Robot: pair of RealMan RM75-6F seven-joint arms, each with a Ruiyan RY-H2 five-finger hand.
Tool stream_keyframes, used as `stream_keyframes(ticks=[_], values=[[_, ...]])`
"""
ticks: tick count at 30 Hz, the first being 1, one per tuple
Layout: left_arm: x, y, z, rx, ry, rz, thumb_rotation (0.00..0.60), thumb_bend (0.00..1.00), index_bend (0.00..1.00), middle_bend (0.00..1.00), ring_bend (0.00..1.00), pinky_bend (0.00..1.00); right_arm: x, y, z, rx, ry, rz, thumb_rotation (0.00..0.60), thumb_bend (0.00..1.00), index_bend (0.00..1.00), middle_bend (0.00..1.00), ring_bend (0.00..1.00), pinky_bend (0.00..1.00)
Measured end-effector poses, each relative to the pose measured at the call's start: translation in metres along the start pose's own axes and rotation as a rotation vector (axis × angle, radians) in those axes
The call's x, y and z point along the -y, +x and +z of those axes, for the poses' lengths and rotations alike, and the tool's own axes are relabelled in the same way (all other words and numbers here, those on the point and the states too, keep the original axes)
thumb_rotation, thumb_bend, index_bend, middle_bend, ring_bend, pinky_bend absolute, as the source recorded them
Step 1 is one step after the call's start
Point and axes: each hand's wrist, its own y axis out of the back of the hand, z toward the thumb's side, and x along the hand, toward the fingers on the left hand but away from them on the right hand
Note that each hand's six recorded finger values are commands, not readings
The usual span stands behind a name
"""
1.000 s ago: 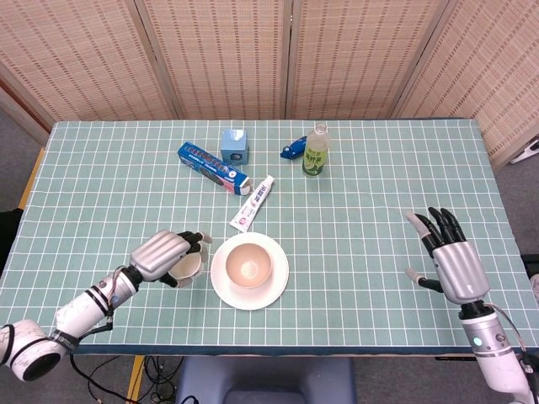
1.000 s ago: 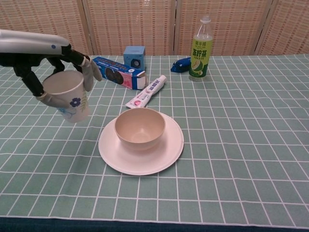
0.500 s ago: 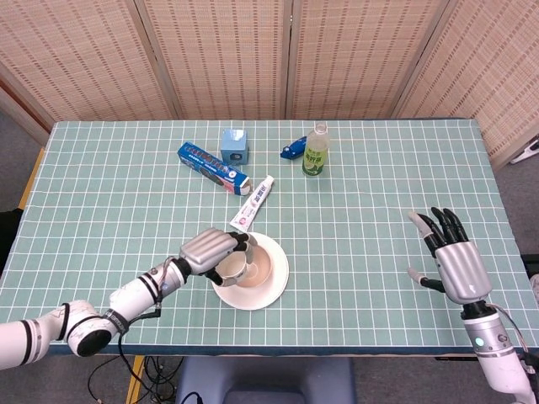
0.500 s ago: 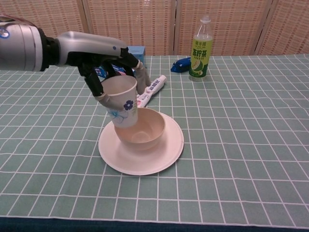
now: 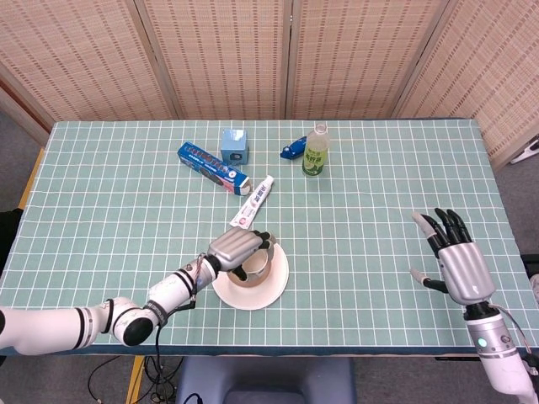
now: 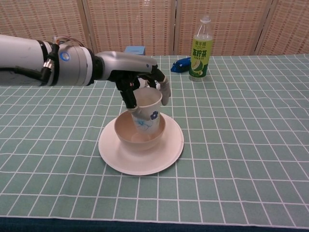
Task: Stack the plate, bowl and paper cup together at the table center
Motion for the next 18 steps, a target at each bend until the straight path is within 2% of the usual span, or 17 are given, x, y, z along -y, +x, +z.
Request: stream_keyframes(ticks=[7, 9, 12, 15, 18], values=[[0.011, 0.005, -0.007, -0.041, 0.017, -0.012, 0.6, 0.23, 0.36, 0.23, 0.26, 0.65, 0.001, 0.0, -0.001, 0.0, -0.003, 0.003, 0.6, 0.14, 0.08, 0.16, 0.0, 0.0], [0.013, 0.005, -0.008, -0.047, 0.034, -0.019, 0.6, 0.23, 0.34, 0.23, 0.23, 0.62, 0.002, 0.0, -0.001, 0.001, -0.002, 0.003, 0.6, 0.14, 0.08, 0.16, 0.0, 0.0], [0.015, 0.003, -0.009, -0.055, 0.032, -0.032, 0.6, 0.23, 0.27, 0.19, 0.13, 0.46, 0.001, 0.0, -0.001, 0.001, -0.002, 0.003, 0.6, 0.14, 0.08, 0.16, 0.0, 0.0], [0.015, 0.001, -0.01, -0.064, 0.027, -0.042, 0.6, 0.23, 0.17, 0.09, 0.03, 0.31, 0.001, 0.0, -0.001, 0.003, -0.002, 0.0, 0.6, 0.14, 0.08, 0.16, 0.0, 0.0], [0.013, -0.003, -0.012, -0.073, 0.025, -0.043, 0.6, 0.23, 0.09, 0.02, 0.0, 0.22, 0.0, 0.001, -0.002, 0.003, -0.003, -0.003, 0.6, 0.14, 0.08, 0.16, 0.0, 0.0]])
